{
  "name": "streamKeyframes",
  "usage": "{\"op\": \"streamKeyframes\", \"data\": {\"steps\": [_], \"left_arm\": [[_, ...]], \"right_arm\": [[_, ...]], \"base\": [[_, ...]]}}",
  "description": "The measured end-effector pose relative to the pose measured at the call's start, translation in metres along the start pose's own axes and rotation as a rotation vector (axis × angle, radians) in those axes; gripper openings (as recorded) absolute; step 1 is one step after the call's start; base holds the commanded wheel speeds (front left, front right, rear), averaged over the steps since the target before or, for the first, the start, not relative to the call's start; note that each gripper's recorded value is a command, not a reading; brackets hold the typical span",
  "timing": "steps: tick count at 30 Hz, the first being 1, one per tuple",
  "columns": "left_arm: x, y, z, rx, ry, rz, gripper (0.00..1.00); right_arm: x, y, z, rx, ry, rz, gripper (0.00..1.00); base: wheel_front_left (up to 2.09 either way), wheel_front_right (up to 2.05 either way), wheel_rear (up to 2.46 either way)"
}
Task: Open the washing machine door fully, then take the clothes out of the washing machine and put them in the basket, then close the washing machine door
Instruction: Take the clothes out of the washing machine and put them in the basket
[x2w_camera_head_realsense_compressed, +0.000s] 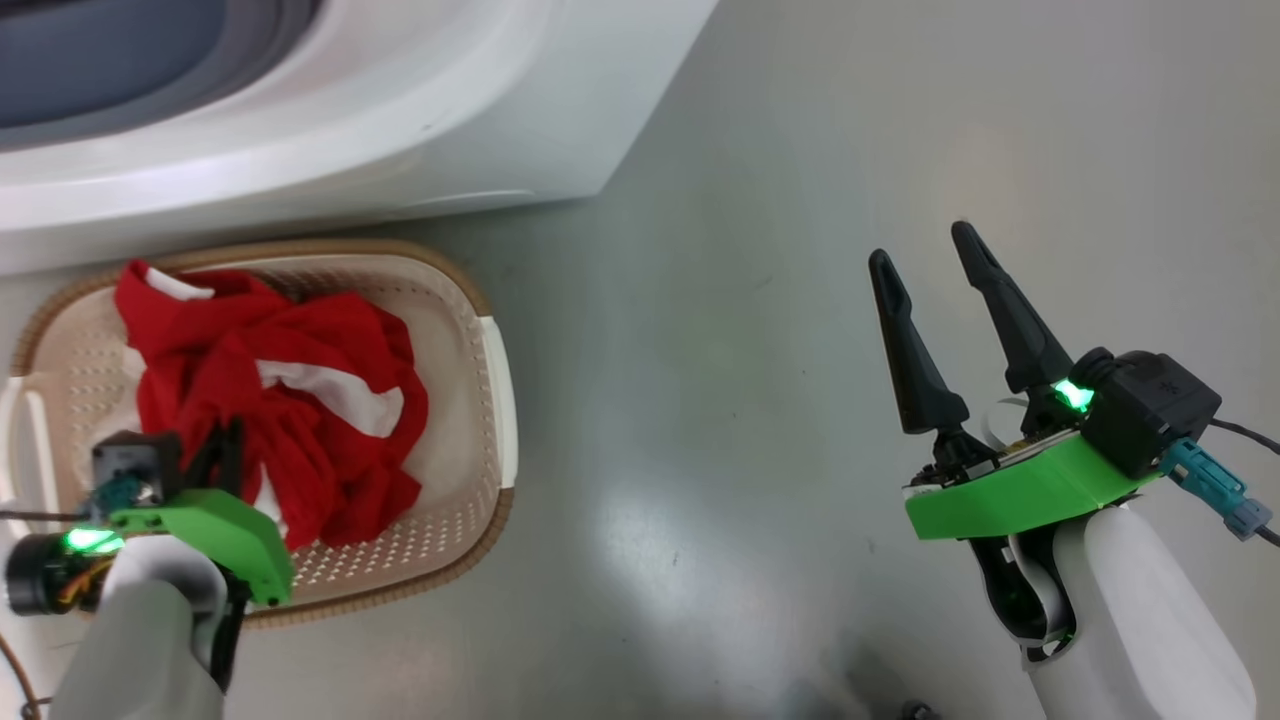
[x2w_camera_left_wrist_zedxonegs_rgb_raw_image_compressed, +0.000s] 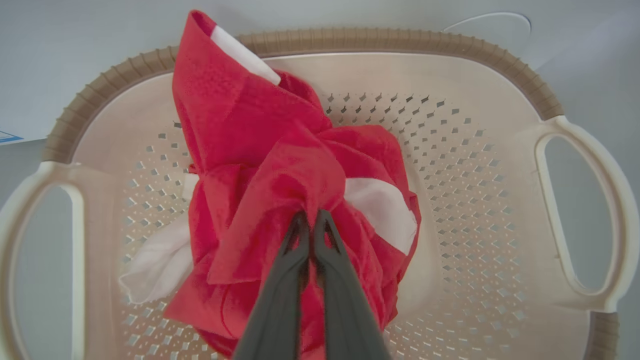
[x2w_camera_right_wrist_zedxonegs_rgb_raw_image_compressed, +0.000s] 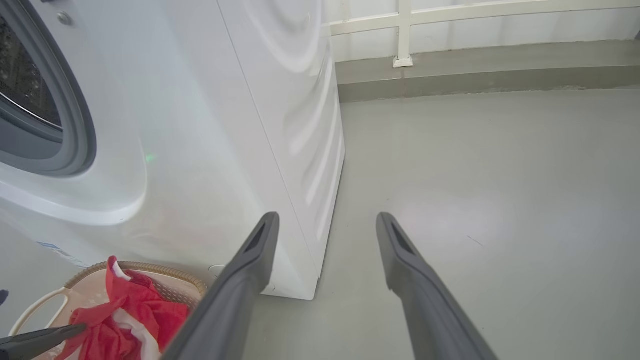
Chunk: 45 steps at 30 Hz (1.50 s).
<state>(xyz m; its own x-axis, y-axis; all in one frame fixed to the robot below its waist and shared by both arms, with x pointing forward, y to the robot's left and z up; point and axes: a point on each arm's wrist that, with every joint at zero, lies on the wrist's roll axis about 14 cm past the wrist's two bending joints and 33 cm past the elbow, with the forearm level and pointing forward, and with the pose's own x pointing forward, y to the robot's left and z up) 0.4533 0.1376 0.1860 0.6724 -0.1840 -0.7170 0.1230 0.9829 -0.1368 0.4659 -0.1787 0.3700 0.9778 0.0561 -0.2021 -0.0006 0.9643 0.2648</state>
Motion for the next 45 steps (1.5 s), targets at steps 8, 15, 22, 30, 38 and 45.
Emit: {"op": "streamKeyframes", "data": {"steps": [8,15,22,30,38,45], "left_arm": [[0.015,-0.003,-0.019,-0.001,0.074,-0.008,0.00],[0.015,0.002,-0.008,0.000,0.053,0.004,1.00],[0.000,0.002,0.005,-0.012,0.020,0.016,1.00],[-0.030,0.000,0.013,-0.022,-0.026,0.024,1.00],[-0.072,-0.007,0.051,-0.032,-0.177,0.025,1.00],[-0.105,-0.010,0.080,-0.040,-0.309,0.031,1.00]], "right_arm": [[0.001,-0.005,-0.009,-0.009,0.024,-0.010,1.00],[0.000,-0.005,-0.003,-0.010,0.011,-0.011,1.00],[-0.005,-0.001,0.012,-0.009,-0.021,-0.005,1.00],[-0.025,0.000,0.023,-0.004,-0.035,-0.015,1.00],[-0.058,0.002,0.040,-0.025,-0.056,-0.003,1.00],[-0.080,0.004,0.051,-0.028,-0.080,0.008,1.00]], "base": [[0.00,0.00,0.00],[0.00,0.00,0.00],[0.00,0.00,0.00],[0.00,0.00,0.00],[0.00,0.00,0.00],[0.00,0.00,0.00]]}}
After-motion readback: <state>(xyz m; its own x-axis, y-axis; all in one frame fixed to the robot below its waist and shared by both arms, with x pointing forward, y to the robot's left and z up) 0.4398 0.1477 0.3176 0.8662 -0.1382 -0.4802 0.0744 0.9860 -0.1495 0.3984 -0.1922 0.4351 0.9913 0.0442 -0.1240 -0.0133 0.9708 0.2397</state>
